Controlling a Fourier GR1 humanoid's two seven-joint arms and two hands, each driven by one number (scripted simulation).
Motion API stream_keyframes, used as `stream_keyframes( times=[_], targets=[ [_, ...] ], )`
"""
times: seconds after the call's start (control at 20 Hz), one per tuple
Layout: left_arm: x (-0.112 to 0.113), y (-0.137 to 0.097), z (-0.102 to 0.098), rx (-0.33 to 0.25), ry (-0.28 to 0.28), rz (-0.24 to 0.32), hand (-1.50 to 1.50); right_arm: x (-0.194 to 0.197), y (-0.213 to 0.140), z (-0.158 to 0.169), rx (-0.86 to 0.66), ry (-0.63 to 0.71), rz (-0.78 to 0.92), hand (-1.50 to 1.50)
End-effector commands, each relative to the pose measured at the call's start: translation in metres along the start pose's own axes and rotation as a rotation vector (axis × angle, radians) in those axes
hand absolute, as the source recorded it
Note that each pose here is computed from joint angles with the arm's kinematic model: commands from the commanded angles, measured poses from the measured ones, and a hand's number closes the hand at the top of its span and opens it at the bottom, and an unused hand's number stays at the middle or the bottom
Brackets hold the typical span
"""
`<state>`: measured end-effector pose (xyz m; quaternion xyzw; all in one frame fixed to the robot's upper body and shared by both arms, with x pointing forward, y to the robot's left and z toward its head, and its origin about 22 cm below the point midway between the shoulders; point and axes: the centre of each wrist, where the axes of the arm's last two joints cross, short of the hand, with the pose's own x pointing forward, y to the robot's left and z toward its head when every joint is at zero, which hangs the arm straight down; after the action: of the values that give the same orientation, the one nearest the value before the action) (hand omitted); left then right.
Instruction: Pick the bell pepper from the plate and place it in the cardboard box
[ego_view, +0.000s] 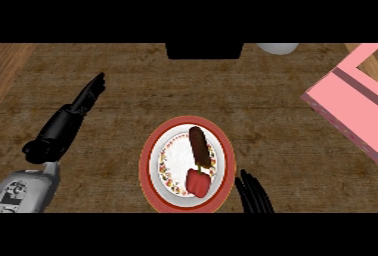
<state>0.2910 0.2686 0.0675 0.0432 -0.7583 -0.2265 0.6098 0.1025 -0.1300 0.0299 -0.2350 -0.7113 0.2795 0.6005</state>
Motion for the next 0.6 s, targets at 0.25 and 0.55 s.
stream_keyframes(
  times=[0.25,0.55],
  targets=[
    [0.0,0.005,-0.01,-0.002,0.002,0.011,0.0,-0.011,0.02,-0.02,0.032,0.062,0.073,-1.5],
    [-0.018,0.022,0.013,-0.003,-0.005,0.012,0.0,0.001,0.046,-0.028,0.03,0.073,0.076,-1.5]
  ],
)
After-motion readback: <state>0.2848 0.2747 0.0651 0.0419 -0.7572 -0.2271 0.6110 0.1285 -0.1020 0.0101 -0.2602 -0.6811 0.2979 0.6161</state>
